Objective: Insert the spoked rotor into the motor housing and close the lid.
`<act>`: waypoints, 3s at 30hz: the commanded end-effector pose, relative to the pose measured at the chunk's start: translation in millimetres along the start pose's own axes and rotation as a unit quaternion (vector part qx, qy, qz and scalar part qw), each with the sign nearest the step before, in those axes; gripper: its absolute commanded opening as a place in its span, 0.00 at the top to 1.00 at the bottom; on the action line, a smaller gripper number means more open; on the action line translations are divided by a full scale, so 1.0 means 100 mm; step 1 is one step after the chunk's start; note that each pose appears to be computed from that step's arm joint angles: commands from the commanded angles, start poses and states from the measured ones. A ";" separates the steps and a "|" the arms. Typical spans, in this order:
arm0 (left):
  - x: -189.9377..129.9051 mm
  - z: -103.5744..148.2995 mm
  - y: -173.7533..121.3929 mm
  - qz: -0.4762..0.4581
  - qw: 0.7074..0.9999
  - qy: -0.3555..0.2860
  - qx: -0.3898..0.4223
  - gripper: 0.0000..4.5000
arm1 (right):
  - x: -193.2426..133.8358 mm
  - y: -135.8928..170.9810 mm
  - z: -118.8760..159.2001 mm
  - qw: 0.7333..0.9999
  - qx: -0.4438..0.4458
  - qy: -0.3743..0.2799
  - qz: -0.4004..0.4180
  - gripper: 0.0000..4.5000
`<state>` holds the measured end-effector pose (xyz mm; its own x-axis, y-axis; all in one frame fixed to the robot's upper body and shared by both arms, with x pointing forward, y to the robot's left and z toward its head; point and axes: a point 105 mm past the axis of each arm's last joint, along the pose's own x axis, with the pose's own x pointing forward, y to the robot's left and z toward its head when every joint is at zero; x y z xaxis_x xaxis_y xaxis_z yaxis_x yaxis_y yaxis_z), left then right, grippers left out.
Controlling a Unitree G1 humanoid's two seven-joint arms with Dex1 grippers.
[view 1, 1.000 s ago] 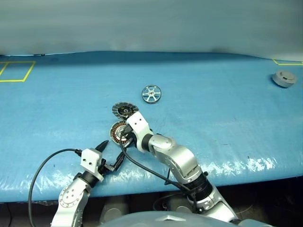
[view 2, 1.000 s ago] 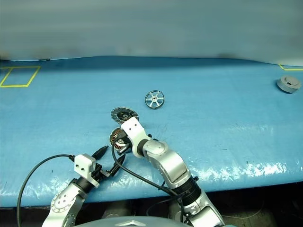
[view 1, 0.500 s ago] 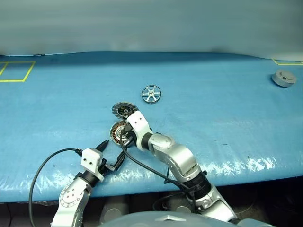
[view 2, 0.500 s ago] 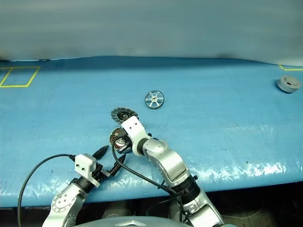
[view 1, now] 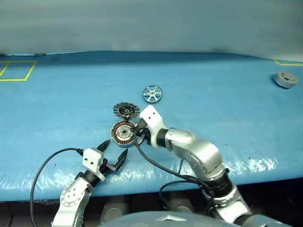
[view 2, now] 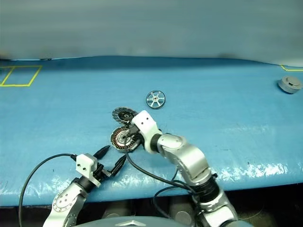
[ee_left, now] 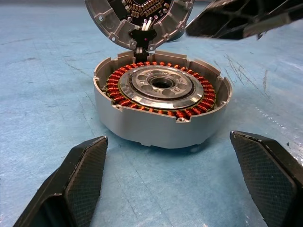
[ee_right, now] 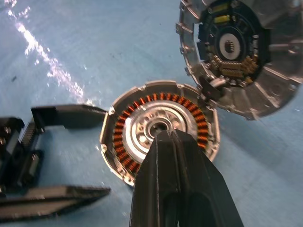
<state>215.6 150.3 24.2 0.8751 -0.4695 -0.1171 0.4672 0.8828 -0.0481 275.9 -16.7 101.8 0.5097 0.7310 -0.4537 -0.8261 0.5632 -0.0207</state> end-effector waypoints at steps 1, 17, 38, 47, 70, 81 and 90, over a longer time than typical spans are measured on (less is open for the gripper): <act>0.01 0.11 -0.02 -0.006 1.000 -0.016 0.013 0.00 | -0.18 -0.30 -0.04 0.996 -0.070 0.044 -0.021 0.99; 0.04 0.13 -0.03 -0.014 1.000 -0.017 0.019 0.00 | 0.10 -1.37 0.53 0.970 -0.175 0.046 -0.163 0.35; 0.05 0.15 -0.08 -0.001 1.000 -0.023 0.012 0.00 | 0.59 -1.45 0.62 0.971 -0.085 0.010 -0.225 0.16; 0.05 0.15 -0.08 -0.004 1.000 -0.021 0.011 0.00 | 0.66 -1.39 0.53 0.972 -0.051 0.009 -0.231 0.16; 0.04 0.12 -0.04 -0.004 1.000 -0.016 0.014 0.00 | 0.69 -1.50 0.28 0.961 0.022 0.020 -0.274 0.16; 0.05 0.12 -0.04 -0.002 1.000 -0.017 0.015 0.00 | 0.75 -1.47 0.21 0.962 0.002 0.042 -0.271 0.67; 0.06 0.12 -0.02 0.003 1.000 -0.018 0.017 0.00 | 0.72 -1.50 0.11 0.961 -0.006 0.058 -0.272 0.70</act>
<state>220.0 146.6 29.2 0.8782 -0.4658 -0.1090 0.4649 0.8847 -0.0350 442.2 -37.0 93.7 0.8504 0.3038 -0.4296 -0.4465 0.8485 -0.2839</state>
